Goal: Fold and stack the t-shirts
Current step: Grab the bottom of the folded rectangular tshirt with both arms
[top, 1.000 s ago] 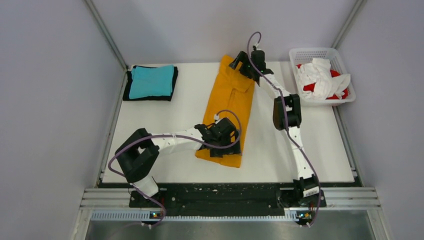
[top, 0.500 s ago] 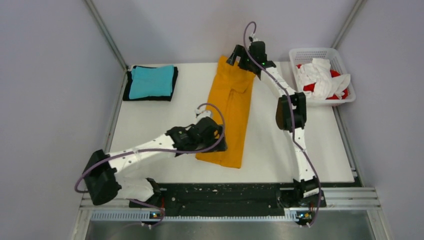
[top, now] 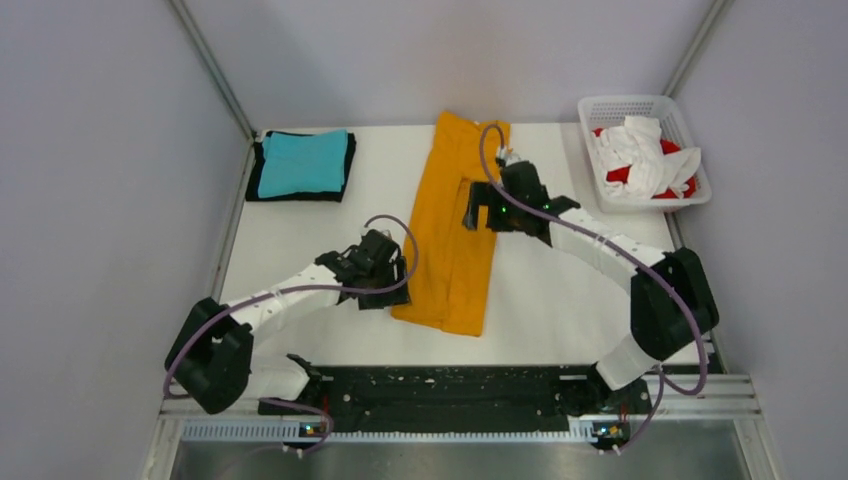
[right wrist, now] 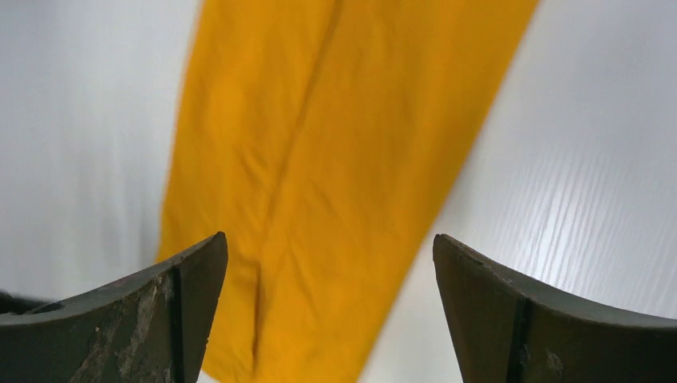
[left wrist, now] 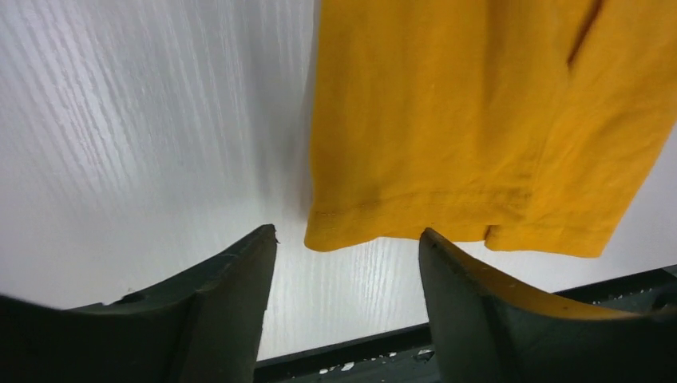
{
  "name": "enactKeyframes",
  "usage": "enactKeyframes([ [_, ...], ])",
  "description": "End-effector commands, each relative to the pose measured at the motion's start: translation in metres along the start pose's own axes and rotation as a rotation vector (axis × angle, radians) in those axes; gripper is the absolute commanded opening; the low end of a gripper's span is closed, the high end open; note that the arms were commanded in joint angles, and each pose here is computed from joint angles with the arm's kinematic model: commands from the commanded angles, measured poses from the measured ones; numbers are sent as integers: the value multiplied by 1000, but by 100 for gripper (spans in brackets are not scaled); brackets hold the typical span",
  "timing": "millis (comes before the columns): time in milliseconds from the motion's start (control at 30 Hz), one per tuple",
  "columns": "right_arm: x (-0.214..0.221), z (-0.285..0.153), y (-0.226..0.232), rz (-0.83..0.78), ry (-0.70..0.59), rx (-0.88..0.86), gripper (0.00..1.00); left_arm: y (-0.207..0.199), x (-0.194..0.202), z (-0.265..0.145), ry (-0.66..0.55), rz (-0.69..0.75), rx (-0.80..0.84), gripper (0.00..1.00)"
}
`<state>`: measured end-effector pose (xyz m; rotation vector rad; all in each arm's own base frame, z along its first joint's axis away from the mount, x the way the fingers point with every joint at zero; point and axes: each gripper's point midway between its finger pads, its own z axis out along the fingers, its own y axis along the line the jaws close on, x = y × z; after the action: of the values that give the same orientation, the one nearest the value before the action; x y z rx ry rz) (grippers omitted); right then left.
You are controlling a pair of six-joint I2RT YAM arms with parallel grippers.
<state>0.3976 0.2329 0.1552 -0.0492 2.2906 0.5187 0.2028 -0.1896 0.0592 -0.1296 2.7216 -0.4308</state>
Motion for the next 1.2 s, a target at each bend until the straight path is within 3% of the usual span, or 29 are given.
enactKeyframes([
  [0, 84, -28, -14, 61, 107, 23, 97, 2, 8, 16, 69, 62, 2, 65],
  [67, 111, -38, -4, 84, 142, -38, 95, 10, 14, 23, 89, 67, -26, 60],
  [367, 192, -75, 13, 17, 242, -10, 94, 17, 17, 37, 100, 74, -57, 39],
  [433, 208, -79, 17, -4, 275, -2, 93, 17, 17, 38, 102, 76, -56, 28],
  [500, 222, -84, 24, -31, 310, -4, 91, 18, 18, 39, 107, 79, -59, 4],
  [533, 229, -86, 28, -43, 325, -2, 90, 18, 19, 39, 110, 77, -58, 0],
  [667, 254, -90, 34, -70, 370, 25, 85, 19, 29, 38, 126, 65, -32, 0],
  [867, 270, -83, 25, -50, 383, 71, 66, 29, 49, 31, 154, 46, -14, 0],
  [1033, 282, -85, 14, -10, 392, 96, 46, 29, 61, 27, 184, 23, 18, 0],
  [1167, 298, -92, 1, 34, 418, 119, 17, 32, 73, 23, 204, 1, 34, 0],
])
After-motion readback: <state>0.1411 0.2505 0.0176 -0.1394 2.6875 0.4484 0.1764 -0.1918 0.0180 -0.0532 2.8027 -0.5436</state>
